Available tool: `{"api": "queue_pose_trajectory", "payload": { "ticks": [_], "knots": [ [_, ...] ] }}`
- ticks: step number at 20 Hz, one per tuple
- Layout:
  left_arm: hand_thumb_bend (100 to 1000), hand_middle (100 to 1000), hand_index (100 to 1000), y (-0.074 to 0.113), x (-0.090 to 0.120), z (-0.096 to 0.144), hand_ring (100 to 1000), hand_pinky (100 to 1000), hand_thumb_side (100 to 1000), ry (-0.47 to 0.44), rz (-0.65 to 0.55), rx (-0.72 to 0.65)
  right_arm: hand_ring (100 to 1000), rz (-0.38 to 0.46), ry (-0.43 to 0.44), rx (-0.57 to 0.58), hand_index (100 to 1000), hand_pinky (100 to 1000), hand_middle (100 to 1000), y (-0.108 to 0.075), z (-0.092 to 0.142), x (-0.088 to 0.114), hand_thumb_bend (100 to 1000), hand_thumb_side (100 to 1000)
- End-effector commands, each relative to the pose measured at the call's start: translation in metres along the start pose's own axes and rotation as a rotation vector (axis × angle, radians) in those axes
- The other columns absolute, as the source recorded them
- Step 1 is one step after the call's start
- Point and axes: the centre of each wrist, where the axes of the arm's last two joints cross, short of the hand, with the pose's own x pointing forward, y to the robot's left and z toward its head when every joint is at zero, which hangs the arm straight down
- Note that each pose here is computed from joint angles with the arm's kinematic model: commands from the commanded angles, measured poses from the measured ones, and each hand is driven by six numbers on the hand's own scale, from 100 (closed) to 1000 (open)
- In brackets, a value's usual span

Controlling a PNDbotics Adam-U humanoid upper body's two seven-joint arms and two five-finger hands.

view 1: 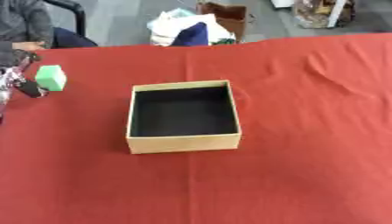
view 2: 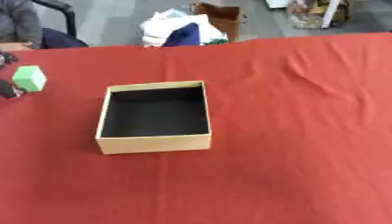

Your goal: Pick up objects on the table and place them in the box.

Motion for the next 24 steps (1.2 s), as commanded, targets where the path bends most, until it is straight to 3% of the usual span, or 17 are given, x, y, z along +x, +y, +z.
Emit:
{"api": "queue_pose_trajectory", "payload": {
  "ticks": [1,13,17,20,24],
  "knots": [
    [412,806,898,0.0249,-0.0074,-0.0008,890,880,100,0.01,0.013,0.077,718,-0.006,-0.031,-0.014,935,651,851,-0.0031,-0.0074,0.0062,100,532],
    [394,777,889,0.0252,-0.0095,-0.0006,870,875,100,0.019,0.029,0.082,719,-0.02,-0.035,-0.024,934,650,851,-0.0024,-0.009,0.0073,100,532],
    [373,735,886,0.022,-0.0099,-0.0006,840,856,100,0.027,0.028,0.053,719,-0.023,-0.035,-0.026,934,650,851,-0.0024,-0.0092,0.0073,100,532],
    [322,633,860,0.0212,-0.0094,-0.0006,792,815,100,0.029,0.026,0.047,720,-0.023,-0.034,-0.026,935,651,852,-0.0025,-0.0091,0.0071,100,532],
    [246,565,821,0.022,-0.0084,-0.0005,723,773,100,0.032,0.019,0.064,720,-0.022,-0.033,-0.024,935,651,852,-0.0027,-0.0088,0.0066,100,532]
  ]
}}
